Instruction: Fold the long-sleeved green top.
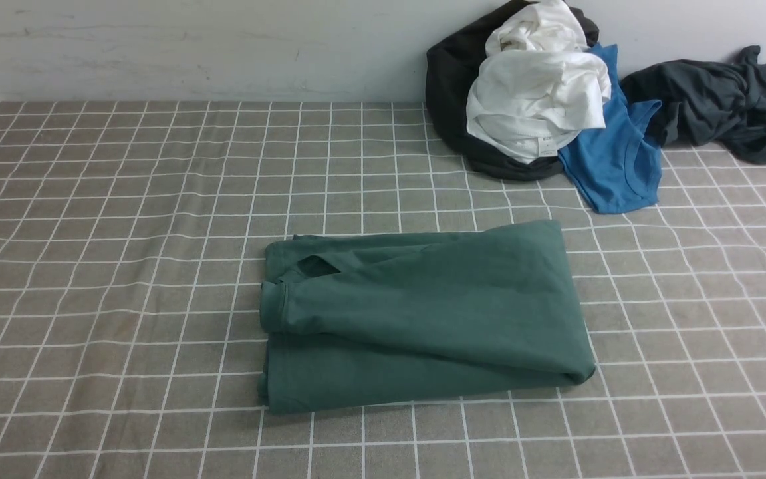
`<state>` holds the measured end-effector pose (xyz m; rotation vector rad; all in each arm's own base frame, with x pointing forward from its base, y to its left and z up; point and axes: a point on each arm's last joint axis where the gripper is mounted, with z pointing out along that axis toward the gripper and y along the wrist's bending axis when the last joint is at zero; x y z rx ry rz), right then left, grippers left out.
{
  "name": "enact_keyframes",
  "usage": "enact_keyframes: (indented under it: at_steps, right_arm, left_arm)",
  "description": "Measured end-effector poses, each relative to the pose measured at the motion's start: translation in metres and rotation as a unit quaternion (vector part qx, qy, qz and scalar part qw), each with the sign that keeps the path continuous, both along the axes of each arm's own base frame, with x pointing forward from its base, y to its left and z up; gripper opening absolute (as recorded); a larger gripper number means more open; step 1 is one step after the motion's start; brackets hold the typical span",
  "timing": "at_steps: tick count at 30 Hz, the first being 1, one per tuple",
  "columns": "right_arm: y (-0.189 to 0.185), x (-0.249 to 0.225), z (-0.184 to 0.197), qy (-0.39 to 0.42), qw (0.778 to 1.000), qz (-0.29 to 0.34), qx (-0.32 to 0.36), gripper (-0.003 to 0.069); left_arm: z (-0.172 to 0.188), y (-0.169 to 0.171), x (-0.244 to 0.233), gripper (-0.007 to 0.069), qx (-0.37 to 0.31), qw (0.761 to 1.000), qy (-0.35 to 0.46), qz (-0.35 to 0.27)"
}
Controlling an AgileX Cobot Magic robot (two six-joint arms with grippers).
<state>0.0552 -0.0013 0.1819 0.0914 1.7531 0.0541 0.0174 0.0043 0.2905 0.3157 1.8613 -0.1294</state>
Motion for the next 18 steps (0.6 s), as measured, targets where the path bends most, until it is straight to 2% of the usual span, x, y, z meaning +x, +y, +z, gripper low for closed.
enact_keyframes:
  at_steps: [18]
  right_arm:
    - [-0.0004,-0.0001,-0.0003,0.002,1.000,-0.001,-0.008,-0.0014]
  left_arm:
    - [0.0000,0.0000,0.0000,0.0078,0.000,1.000,0.000,0.000]
